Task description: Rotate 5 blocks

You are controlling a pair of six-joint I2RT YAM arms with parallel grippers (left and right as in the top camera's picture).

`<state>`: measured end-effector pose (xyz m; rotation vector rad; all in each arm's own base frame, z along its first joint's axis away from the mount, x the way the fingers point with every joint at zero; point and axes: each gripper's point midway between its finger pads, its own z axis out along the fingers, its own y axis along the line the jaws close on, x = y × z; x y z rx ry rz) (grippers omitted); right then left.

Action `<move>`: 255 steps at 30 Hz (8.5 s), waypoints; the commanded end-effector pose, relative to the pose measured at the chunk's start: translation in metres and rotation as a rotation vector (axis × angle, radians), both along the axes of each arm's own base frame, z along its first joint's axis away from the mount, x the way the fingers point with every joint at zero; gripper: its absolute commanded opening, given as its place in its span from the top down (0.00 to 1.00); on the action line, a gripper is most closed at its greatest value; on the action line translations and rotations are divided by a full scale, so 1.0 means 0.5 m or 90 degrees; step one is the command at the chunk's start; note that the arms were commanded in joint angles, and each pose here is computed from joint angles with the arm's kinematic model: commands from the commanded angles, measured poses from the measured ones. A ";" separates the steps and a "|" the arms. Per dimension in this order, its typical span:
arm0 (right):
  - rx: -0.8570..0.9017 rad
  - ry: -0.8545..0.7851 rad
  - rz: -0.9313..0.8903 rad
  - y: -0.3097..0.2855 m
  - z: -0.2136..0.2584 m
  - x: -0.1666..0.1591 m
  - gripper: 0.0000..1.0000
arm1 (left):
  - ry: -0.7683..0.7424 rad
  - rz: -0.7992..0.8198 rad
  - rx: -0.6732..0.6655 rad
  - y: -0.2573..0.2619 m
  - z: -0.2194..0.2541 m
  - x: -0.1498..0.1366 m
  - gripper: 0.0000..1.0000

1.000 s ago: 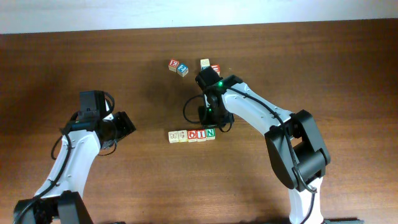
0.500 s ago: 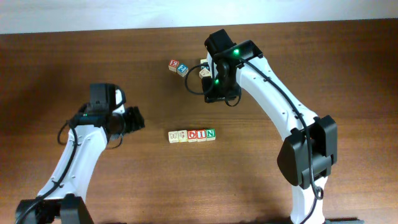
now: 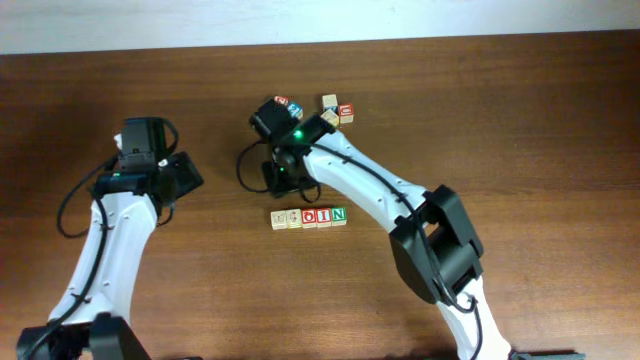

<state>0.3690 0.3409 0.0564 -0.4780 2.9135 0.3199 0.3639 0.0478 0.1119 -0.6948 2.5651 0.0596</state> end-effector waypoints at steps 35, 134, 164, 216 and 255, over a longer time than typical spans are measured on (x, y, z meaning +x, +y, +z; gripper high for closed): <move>-0.080 0.056 -0.014 0.001 -0.096 -0.060 0.87 | 0.081 0.047 -0.021 0.033 -0.067 -0.025 0.27; 0.141 0.190 -0.195 -0.304 -0.077 -0.109 0.96 | 0.139 -0.441 -0.256 -0.356 -0.207 -0.105 1.00; 0.200 0.212 -0.149 -0.257 -0.084 -0.117 0.96 | 0.132 -0.455 -0.301 -0.376 -0.195 -0.109 1.00; 0.352 0.218 -0.010 -0.172 -0.027 -0.138 0.95 | 0.137 -0.416 -0.377 -0.371 -0.186 -0.117 1.00; 0.349 0.116 0.121 -0.092 0.045 -0.162 0.95 | 0.120 -0.433 -0.418 -0.390 -0.171 -0.115 1.00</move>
